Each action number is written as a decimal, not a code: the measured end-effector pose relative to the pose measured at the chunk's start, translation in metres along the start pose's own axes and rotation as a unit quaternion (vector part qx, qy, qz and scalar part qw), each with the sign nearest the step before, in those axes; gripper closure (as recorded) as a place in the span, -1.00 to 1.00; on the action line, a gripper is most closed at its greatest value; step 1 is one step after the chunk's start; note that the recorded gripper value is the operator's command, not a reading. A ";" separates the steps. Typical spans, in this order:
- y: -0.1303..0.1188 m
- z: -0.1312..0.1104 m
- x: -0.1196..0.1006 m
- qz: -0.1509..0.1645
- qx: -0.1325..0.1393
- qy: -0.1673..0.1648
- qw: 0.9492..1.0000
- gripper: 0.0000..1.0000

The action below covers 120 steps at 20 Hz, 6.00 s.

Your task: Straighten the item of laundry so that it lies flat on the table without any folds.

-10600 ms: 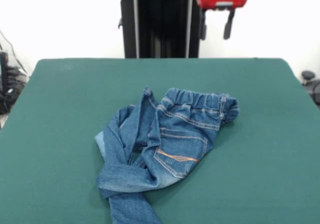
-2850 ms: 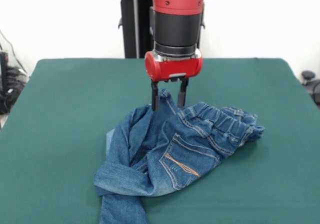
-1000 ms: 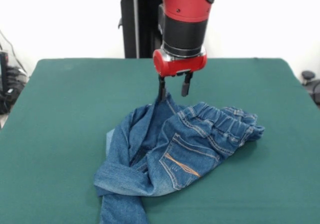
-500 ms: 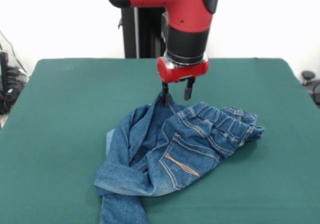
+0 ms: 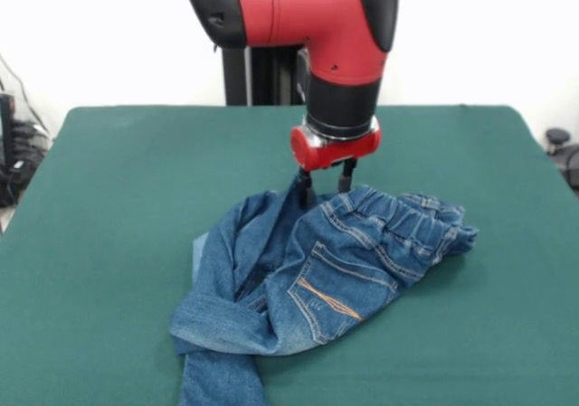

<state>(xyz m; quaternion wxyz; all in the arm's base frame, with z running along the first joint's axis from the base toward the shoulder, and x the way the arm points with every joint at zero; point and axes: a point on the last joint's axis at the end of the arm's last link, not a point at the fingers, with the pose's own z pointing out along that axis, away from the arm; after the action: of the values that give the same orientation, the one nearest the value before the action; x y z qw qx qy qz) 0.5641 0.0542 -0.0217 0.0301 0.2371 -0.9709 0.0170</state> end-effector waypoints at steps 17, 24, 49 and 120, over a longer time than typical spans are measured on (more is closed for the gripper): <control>0.002 0.016 -0.007 -0.002 0.000 -0.030 1.000 -1.00; -0.001 0.012 -0.014 -0.013 0.013 -0.067 0.998 -1.00; 0.034 -0.015 -0.108 -0.029 0.073 -0.404 0.912 -1.00; -0.040 -0.036 -0.128 0.082 0.083 -0.226 0.967 -1.00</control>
<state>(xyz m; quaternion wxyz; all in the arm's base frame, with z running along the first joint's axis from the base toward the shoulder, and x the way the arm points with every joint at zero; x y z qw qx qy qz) 0.6974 0.0790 0.0062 -0.2114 0.1565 -0.9637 0.0457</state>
